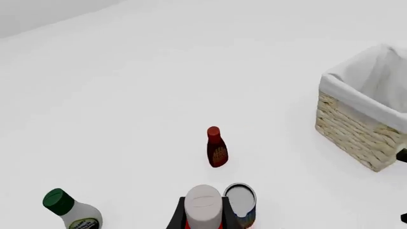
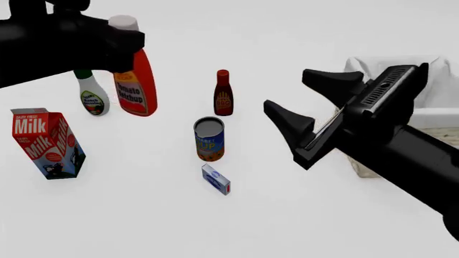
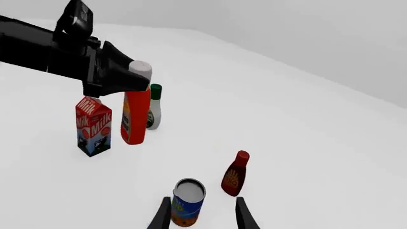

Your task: Pick the ketchup and place it in the basket.

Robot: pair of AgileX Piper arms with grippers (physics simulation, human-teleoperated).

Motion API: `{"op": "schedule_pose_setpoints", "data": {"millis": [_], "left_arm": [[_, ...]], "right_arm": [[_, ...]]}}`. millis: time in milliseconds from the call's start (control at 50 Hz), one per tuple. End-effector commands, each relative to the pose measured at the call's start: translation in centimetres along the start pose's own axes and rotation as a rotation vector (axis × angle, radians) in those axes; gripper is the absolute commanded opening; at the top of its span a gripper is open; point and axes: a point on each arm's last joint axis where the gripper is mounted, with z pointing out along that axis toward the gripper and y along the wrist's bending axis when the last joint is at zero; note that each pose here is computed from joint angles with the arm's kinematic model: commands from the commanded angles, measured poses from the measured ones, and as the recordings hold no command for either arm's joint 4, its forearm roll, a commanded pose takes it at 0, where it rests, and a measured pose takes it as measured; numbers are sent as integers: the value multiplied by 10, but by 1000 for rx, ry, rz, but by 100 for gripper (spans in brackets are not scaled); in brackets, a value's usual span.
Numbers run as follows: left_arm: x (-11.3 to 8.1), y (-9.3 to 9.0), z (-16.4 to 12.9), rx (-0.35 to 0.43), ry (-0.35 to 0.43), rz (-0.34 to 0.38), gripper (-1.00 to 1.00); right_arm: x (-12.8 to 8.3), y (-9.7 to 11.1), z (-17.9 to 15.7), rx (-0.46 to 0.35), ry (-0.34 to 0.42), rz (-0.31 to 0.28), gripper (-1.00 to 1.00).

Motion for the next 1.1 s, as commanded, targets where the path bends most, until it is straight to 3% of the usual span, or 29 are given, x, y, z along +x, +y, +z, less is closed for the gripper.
{"op": "schedule_pose_setpoints", "data": {"millis": [20,440,720,1100], "left_arm": [[-8,-8,-8,37,-12,22,-100],[-15,-19,-11,85,-21,14,-100],[-16,-23,-13,103,-26,-4,-100],[-18,-30,-13,132,-29,-5,-100]], "right_arm": [[-11,10,15,-55,-4,-3,100],[-25,21,36,-104,-27,5,100],[-41,26,44,-123,-81,10,100],[-41,36,63,-147,-88,39,100]]}}
